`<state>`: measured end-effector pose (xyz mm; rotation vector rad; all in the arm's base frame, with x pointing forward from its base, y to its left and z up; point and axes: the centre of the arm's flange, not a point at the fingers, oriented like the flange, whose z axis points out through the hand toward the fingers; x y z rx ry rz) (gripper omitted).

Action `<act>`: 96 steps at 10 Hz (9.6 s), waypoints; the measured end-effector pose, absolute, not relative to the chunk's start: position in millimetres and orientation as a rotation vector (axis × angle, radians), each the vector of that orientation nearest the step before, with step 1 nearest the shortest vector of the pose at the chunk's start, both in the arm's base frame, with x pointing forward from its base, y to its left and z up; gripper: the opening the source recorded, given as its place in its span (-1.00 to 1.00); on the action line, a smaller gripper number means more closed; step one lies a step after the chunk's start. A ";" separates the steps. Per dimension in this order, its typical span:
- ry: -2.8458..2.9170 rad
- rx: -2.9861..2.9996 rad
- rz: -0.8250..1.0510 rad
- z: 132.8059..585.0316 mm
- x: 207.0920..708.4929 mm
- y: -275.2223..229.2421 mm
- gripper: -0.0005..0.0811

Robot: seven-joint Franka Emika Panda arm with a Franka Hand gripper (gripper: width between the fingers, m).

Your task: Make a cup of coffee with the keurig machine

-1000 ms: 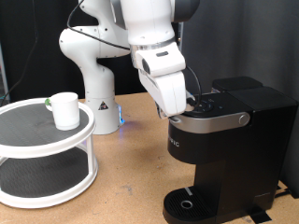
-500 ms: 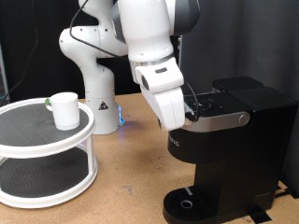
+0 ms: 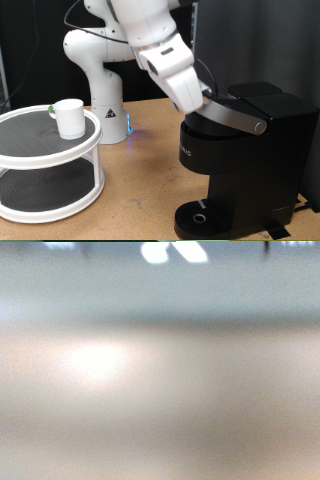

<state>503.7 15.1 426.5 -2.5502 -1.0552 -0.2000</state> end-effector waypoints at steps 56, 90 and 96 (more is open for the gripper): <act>-1.046 -2.729 -0.172 436.5 523.1 25.9 -0.98; -0.989 -2.541 0.109 489.7 425.3 -143.2 -0.98; -0.556 -2.685 0.038 494.6 405.9 -146.7 -0.98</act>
